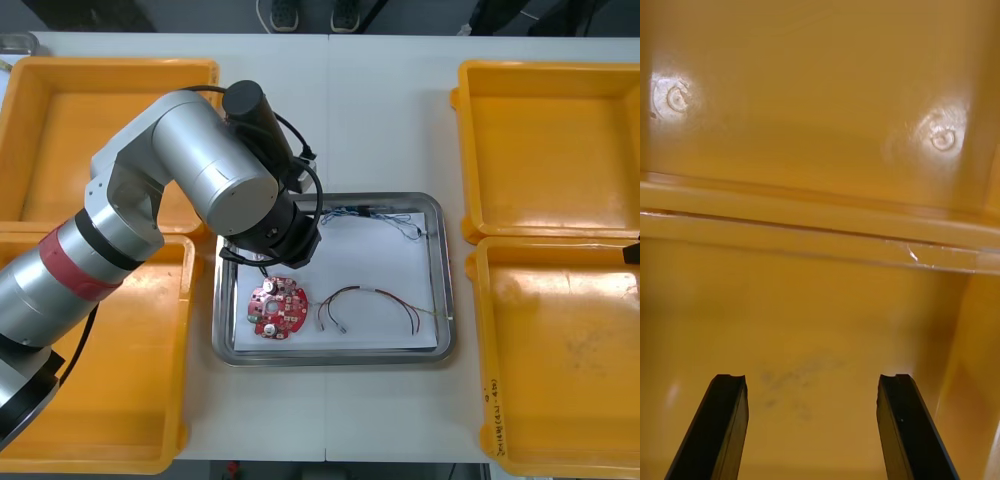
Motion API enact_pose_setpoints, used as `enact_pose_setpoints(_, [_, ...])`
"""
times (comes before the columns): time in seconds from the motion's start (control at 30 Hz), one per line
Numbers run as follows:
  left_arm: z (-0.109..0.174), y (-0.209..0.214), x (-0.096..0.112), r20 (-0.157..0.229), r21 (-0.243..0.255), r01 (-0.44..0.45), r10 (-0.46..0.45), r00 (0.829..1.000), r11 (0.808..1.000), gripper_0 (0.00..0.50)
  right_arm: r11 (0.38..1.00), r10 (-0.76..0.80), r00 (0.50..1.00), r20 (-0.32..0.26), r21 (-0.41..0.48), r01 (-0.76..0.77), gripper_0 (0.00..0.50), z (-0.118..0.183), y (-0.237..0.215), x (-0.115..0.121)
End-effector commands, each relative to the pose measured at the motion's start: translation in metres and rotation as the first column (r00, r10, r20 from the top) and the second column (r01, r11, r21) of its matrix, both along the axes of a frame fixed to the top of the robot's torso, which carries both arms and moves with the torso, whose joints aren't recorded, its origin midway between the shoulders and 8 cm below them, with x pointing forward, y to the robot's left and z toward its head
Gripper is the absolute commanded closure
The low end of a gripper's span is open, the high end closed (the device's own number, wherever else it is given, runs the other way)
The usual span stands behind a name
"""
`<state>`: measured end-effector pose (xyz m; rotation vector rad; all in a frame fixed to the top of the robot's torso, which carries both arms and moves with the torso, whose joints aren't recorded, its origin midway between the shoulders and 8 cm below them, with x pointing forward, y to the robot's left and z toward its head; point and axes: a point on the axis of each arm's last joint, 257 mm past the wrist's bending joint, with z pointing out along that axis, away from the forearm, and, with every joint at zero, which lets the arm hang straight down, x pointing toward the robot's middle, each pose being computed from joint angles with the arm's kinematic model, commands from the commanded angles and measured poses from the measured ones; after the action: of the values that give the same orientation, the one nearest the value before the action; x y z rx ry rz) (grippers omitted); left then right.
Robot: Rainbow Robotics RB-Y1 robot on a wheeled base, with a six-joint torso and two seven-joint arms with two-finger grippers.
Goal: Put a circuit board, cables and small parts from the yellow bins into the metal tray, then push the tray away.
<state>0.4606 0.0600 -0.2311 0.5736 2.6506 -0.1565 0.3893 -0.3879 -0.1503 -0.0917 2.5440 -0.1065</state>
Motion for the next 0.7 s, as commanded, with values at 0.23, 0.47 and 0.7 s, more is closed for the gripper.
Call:
enact_pose_setpoints(0.23, [0.005, -0.020, 0.012, 0.036, -0.026, -0.015, 0.016, 0.999, 1.000, 0.498, 0.989, -0.109, 0.994, -0.019, 0.094, 0.110, 0.000, -0.014, 0.004, -0.023])
enact_pose_setpoints(0.47, [0.002, -0.020, 0.013, 0.040, -0.023, -0.016, 0.016, 0.999, 1.000, 0.499, 0.962, -0.166, 0.984, -0.057, 0.211, 0.174, 0.000, -0.022, 0.021, -0.029])
enact_pose_setpoints(0.7, [0.000, -0.019, 0.016, 0.042, -0.024, -0.020, 0.021, 0.999, 1.000, 0.498, 0.956, -0.186, 0.980, -0.077, 0.217, 0.198, 0.000, -0.029, 0.018, -0.035])
